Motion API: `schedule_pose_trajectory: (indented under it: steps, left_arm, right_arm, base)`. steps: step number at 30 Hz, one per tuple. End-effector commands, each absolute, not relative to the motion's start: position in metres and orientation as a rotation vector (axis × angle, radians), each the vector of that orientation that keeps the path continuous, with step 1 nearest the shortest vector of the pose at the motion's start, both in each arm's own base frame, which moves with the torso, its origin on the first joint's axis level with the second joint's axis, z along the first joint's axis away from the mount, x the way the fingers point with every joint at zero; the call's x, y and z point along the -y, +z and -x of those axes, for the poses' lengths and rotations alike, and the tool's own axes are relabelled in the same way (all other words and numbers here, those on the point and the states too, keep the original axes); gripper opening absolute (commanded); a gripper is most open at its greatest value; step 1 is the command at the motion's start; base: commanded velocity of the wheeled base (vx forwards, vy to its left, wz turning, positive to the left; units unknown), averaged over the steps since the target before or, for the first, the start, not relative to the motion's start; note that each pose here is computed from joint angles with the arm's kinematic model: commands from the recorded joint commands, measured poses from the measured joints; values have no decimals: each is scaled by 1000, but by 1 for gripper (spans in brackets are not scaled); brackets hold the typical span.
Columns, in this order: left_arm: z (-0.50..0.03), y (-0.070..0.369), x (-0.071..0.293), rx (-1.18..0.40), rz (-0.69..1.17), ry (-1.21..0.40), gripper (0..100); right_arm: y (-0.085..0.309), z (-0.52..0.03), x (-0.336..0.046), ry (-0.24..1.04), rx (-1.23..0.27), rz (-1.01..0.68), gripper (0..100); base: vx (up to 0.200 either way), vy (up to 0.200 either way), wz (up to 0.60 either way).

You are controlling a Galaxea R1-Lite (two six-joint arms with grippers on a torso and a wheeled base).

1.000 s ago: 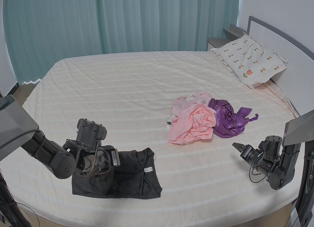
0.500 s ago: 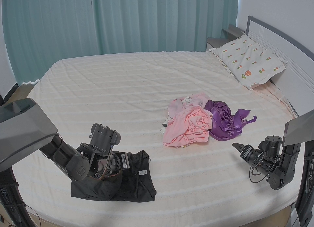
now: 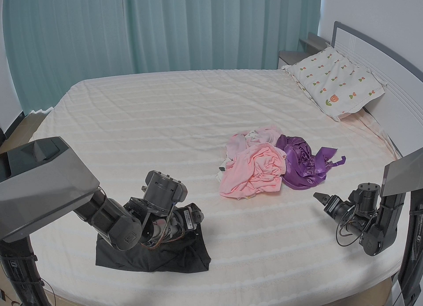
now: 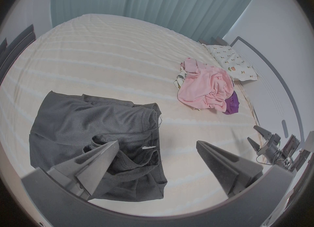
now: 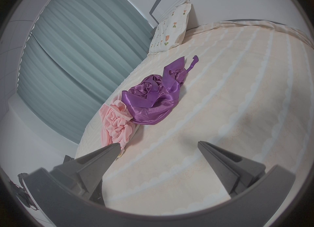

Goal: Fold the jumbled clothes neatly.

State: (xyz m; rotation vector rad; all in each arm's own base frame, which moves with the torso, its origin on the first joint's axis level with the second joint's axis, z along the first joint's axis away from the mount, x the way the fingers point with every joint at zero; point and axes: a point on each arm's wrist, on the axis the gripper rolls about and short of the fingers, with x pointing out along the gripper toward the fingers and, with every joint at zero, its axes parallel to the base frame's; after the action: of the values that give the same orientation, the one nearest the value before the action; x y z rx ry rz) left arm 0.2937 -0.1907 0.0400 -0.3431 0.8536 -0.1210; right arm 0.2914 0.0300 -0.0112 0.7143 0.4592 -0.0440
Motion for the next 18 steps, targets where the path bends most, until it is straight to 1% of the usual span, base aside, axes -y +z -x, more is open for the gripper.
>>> schedule_pose_trajectory:
  steps: [1,5,6,8,13,16,18]
  left_arm:
    - [-292,47,192,-838,372,-125,100]
    - [-288,54,185,-822,398,-106,100]
    - [-287,54,184,-823,396,-98,100]
    - [-281,51,171,-814,398,-42,100]
    - [-267,42,155,-801,469,-11,100]
    - [-265,36,148,-798,477,6,100]
    - [-265,33,144,-793,485,16,100]
  right_arm:
    - [-12,-291,-30,-42,-455,-715,100]
    - [-12,-291,-32,-38,-458,-713,100]
    - [-12,-291,-32,-38,-458,-713,100]
    - [-11,-291,-32,-36,-459,-711,100]
    - [-13,-291,-37,-22,-464,-708,100]
    - [-13,-291,-40,-13,-469,-704,100]
    - [-13,-291,-42,-5,-470,-700,100]
  base:
    - [0,0,0]
    - [0,0,0]
    - [0,0,0]
    - [0,0,0]
    - [0,0,0]
    - [-200,0,0]
    - [0,0,0]
